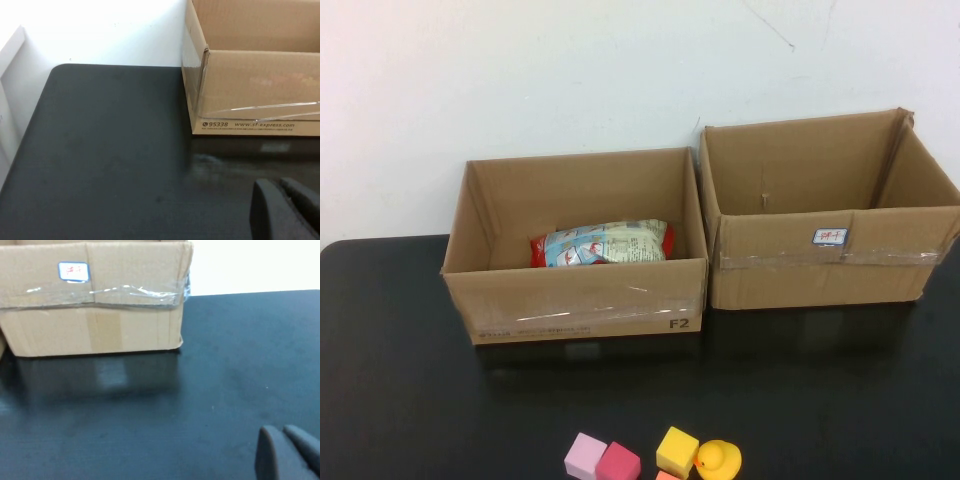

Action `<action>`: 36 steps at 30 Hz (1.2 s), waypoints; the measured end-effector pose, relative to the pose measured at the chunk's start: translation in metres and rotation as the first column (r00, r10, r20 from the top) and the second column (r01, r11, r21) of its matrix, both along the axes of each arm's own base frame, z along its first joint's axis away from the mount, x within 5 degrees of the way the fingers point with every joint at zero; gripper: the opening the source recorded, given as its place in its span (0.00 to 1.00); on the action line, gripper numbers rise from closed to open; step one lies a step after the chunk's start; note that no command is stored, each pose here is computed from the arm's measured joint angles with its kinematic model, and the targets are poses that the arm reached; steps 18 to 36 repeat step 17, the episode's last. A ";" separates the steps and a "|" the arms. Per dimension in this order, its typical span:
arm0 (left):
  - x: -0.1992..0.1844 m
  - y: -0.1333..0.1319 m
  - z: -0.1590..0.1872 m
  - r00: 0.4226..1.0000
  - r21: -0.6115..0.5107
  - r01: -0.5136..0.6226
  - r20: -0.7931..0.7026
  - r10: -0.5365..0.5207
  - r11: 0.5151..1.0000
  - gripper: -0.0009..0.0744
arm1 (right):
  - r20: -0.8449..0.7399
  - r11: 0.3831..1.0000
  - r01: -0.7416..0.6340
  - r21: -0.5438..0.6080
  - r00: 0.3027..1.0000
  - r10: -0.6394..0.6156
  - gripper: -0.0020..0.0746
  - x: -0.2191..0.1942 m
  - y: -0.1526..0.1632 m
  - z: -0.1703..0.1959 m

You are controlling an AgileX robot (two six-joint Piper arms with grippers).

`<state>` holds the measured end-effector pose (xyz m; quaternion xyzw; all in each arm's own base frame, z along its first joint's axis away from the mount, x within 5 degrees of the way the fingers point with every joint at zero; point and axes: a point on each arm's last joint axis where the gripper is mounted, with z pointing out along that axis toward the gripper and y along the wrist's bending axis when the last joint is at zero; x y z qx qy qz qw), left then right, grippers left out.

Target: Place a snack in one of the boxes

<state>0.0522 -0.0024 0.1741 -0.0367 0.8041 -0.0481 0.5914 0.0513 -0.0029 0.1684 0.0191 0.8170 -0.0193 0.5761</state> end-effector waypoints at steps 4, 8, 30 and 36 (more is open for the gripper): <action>0.000 0.000 0.000 1.000 -0.001 0.000 0.000 0.000 1.000 0.01 | 0.000 1.000 0.006 -0.009 1.000 -0.006 0.02 0.000 -0.001 0.000; 0.000 0.000 0.000 1.000 -0.001 0.000 0.000 0.000 1.000 0.01 | -0.005 1.000 0.006 -0.013 1.000 -0.006 0.02 0.000 -0.001 0.000; 0.000 0.000 0.000 1.000 -0.001 0.000 0.000 0.000 1.000 0.01 | -0.008 1.000 0.006 -0.013 1.000 -0.006 0.02 0.000 -0.001 -0.001; 0.000 0.000 0.000 1.000 -0.001 0.000 0.000 0.000 1.000 0.01 | -0.008 1.000 0.006 -0.013 1.000 -0.006 0.02 0.000 -0.001 -0.001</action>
